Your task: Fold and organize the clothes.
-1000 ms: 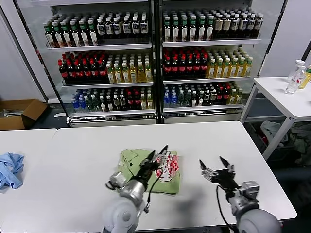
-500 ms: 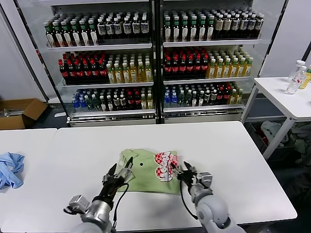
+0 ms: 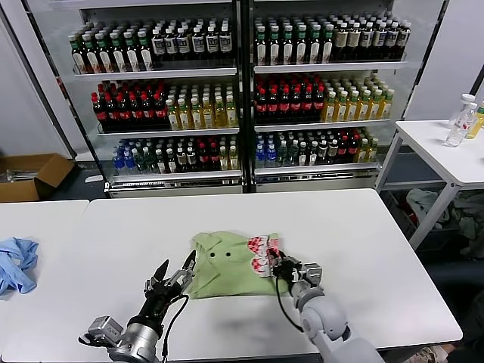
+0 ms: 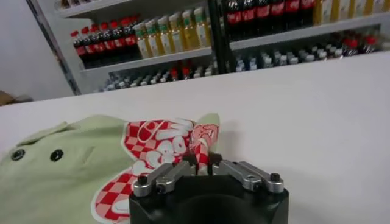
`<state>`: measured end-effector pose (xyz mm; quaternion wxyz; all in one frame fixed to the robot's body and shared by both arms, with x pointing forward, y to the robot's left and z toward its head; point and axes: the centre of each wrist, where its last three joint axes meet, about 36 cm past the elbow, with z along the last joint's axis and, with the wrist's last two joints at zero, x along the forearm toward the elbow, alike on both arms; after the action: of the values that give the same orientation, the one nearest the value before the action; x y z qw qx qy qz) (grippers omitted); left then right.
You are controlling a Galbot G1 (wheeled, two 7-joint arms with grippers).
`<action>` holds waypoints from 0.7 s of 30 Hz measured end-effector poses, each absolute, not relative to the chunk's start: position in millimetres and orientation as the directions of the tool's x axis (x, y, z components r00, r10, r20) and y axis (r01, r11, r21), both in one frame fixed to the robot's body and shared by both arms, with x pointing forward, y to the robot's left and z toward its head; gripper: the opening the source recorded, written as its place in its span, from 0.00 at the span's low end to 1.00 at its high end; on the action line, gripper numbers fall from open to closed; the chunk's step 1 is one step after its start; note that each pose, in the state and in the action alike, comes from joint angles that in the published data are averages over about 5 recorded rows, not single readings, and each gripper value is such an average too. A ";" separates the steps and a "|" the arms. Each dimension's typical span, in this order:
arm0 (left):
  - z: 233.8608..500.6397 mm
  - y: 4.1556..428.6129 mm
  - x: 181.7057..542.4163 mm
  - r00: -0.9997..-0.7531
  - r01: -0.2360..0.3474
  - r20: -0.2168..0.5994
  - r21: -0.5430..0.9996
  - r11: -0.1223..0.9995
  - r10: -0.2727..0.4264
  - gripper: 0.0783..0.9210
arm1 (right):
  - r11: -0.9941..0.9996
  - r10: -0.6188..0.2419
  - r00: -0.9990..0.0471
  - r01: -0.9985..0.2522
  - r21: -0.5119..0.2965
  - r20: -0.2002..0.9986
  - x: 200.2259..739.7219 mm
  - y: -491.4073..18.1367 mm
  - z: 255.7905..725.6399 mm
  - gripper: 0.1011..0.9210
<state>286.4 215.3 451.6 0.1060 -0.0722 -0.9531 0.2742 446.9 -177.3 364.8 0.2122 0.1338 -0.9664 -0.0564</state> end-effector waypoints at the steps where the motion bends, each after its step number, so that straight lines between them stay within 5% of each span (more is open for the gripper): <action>1: 452.1 215.3 285.3 -0.967 0.081 0.162 -0.535 0.841 0.197 0.88 | 0.960 -0.276 -0.878 -0.235 0.150 0.391 449.4 -183.1 364.4 0.10; 7: 450.1 214.4 278.8 -0.967 0.086 0.164 -0.504 0.859 0.193 0.88 | 0.967 -0.253 -0.896 -0.248 0.059 0.366 456.2 -213.4 364.6 0.08; 21: 456.4 212.7 254.6 -0.985 0.104 0.102 -0.316 0.943 0.143 0.88 | 0.975 -0.173 -0.964 -0.197 -0.103 0.203 394.4 -238.3 380.4 0.55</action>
<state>254.6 212.7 456.4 0.0616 -0.0627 -0.9838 0.1564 394.4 -238.3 380.4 0.0970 0.0935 -0.9890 0.0615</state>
